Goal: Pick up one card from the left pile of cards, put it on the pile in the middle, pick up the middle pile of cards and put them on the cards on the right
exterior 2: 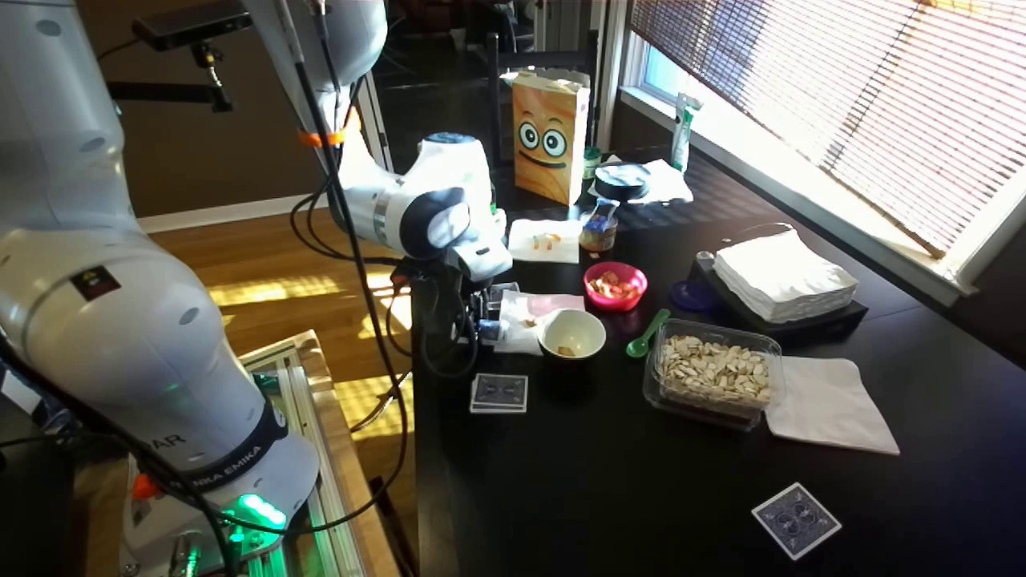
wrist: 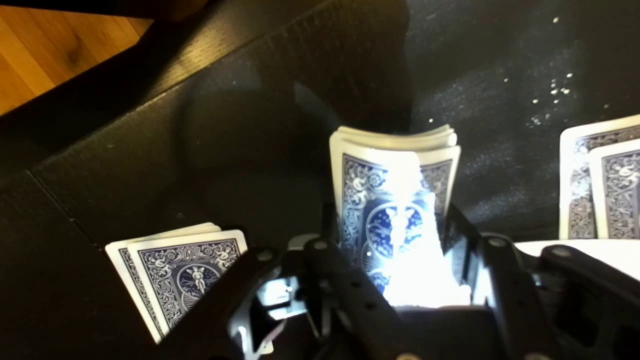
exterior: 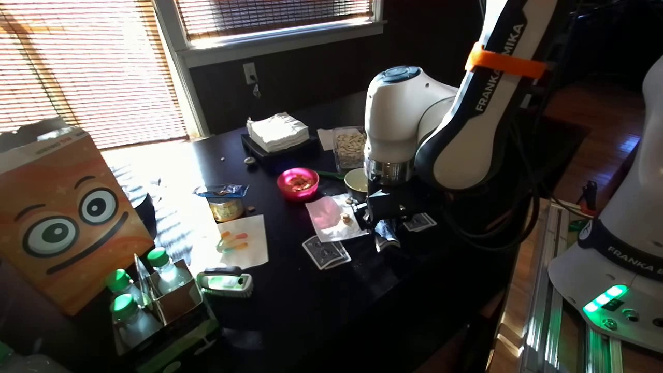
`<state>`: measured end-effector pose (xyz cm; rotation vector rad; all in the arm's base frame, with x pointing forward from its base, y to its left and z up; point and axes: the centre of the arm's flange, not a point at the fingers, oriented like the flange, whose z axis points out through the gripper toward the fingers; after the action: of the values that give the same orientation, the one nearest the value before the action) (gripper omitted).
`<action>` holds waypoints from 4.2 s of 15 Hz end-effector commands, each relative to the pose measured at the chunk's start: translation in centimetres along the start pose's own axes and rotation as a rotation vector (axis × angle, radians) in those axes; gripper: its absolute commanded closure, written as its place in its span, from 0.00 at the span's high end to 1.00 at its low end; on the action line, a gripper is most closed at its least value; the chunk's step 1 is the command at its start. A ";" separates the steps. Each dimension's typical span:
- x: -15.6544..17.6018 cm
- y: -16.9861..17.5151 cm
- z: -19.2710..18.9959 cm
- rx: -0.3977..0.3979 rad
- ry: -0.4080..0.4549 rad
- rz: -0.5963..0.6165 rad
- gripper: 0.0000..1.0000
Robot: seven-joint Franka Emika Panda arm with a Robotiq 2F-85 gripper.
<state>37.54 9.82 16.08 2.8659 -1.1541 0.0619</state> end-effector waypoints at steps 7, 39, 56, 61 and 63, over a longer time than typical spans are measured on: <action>1.3 2.7 -0.3 -0.047 0.021 0.006 0.55; 5.1 8.7 0.6 -0.145 0.003 -0.037 0.65; 4.3 9.2 1.6 -0.173 -0.011 -0.128 0.64; 4.3 9.1 1.8 -0.175 -0.016 -0.127 0.80; 4.2 9.1 1.7 -0.172 -0.016 -0.130 0.96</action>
<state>36.77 0.19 14.25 2.7729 -0.9557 -0.0703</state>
